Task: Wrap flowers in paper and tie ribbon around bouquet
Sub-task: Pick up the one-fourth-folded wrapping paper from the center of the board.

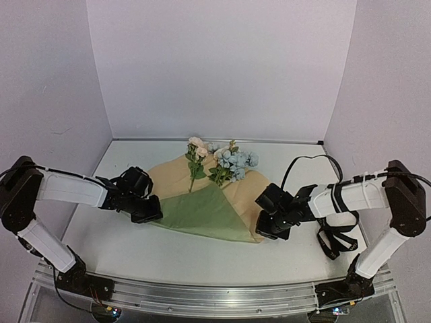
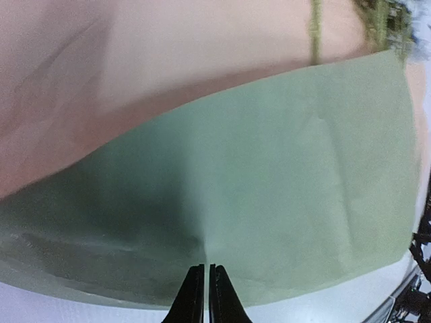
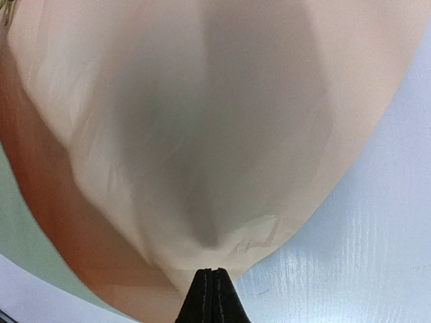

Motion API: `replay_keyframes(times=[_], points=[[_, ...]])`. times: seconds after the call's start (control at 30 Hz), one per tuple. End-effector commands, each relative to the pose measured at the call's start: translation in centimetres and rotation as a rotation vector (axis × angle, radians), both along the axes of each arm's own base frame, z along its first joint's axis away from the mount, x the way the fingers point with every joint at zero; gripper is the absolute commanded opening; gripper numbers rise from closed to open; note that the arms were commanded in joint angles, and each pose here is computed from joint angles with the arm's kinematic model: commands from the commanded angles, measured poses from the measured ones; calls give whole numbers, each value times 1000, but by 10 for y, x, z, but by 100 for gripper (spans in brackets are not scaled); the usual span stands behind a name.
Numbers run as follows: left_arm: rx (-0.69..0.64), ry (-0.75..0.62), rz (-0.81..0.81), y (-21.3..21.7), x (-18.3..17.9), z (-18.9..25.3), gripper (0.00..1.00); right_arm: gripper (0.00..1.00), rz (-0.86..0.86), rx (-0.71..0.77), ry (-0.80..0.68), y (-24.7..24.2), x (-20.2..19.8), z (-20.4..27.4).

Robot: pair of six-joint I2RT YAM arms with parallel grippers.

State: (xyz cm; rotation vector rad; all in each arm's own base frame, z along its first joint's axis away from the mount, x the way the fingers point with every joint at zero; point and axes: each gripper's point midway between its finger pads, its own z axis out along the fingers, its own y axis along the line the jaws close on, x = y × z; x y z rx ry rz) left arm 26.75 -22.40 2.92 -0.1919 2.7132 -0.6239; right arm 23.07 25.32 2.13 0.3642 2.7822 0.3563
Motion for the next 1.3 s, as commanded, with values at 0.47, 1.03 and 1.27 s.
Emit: replay_keyframes(times=[0.47,1.03,1.27], points=[[-359,-116,-816,-195,-60,72,3,75,-3,77,-92,-21,1,18],[-87,9,-510,-167,6,-28,0,90,52,348,-90,12,-5,-4],[-98,31,-504,-167,3,-35,0,87,0,265,-69,-6,-27,-9]])
